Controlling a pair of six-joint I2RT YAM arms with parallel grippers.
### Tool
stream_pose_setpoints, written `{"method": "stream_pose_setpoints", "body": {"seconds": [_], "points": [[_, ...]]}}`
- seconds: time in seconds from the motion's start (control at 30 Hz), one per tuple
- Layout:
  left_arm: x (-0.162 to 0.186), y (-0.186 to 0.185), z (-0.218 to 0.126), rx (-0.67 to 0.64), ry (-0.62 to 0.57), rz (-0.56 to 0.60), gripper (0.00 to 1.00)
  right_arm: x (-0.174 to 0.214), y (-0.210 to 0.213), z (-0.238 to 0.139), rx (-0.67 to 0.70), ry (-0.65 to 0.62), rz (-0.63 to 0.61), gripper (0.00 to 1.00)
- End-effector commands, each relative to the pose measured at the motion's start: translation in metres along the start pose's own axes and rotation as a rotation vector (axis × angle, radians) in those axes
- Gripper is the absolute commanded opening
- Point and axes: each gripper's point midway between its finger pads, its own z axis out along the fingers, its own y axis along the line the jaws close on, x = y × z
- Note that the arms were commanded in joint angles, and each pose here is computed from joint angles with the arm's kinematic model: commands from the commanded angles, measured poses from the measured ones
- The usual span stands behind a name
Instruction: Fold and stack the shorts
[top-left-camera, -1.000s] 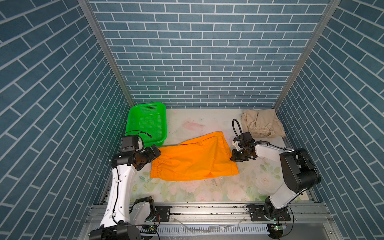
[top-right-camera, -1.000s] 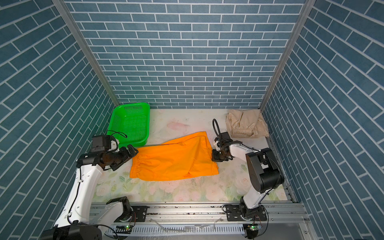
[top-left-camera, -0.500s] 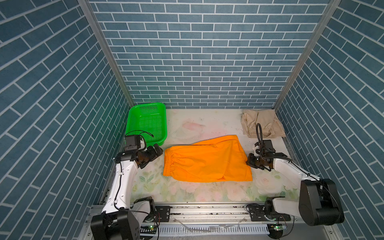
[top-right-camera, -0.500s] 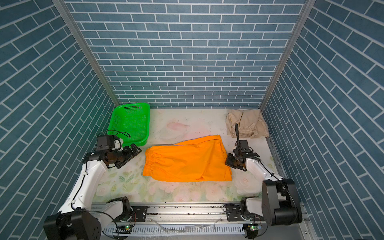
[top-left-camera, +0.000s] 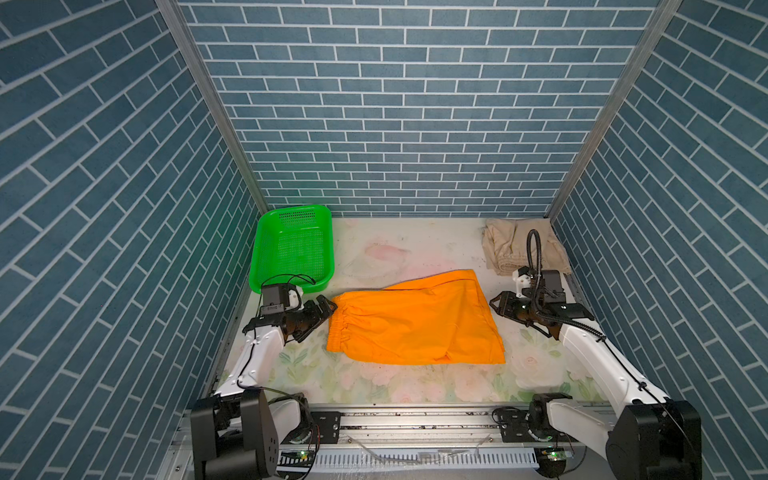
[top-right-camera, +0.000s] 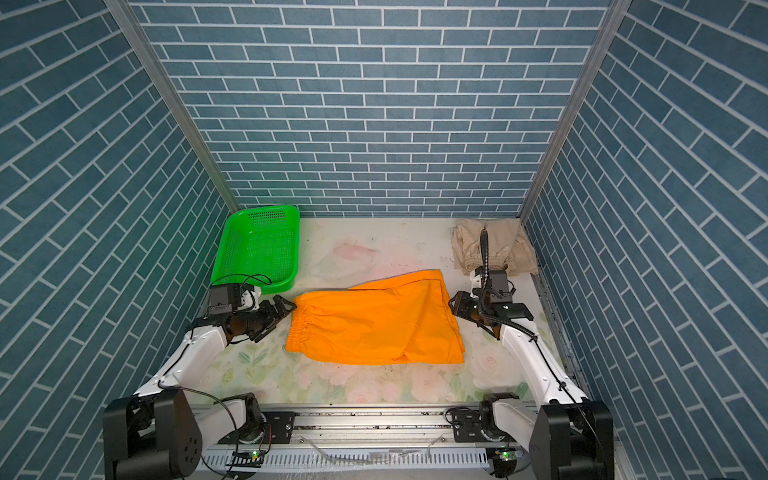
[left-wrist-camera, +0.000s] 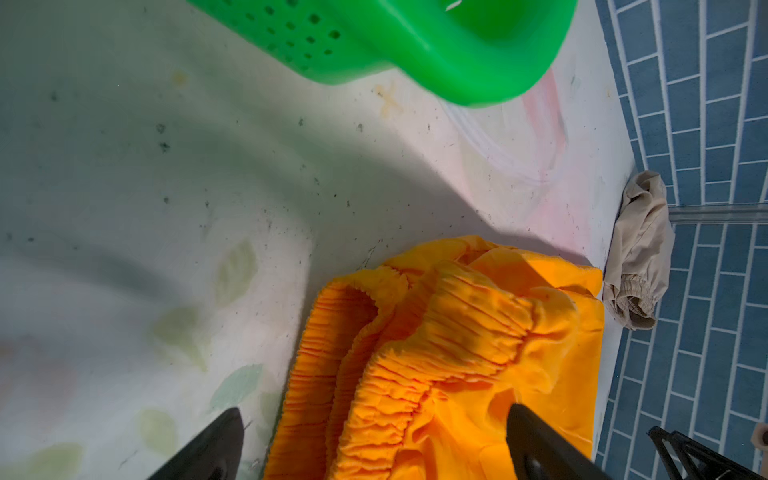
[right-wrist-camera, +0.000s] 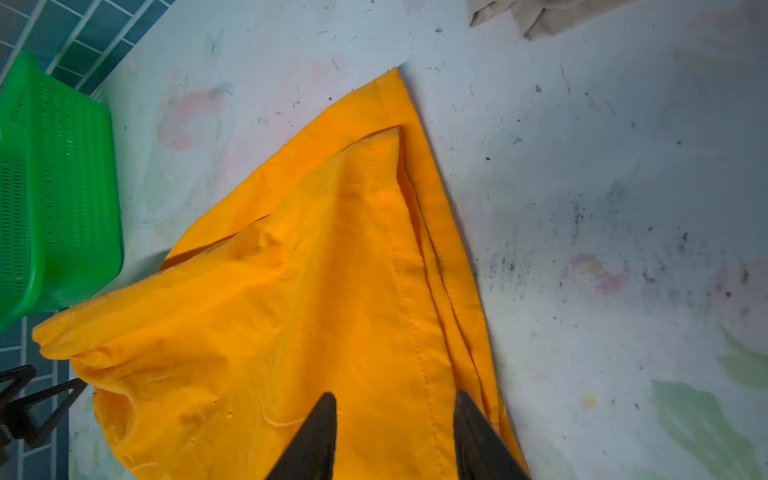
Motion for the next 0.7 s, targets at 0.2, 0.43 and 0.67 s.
{"method": "stream_pose_setpoints", "body": {"seconds": [0.2,0.43,0.67], "points": [[-0.034,-0.038,0.011,0.135,-0.103,0.125,1.0,-0.004,0.01,0.027,-0.044,0.083,-0.077,0.49],[-0.035,-0.052,0.032,0.125,-0.049,0.189,0.95,-0.028,0.01,0.062,0.043,0.096,-0.193,0.51],[-0.032,-0.044,0.036,0.06,-0.014,0.208,0.59,-0.033,-0.001,0.101,0.136,0.18,-0.284,0.53]]}}
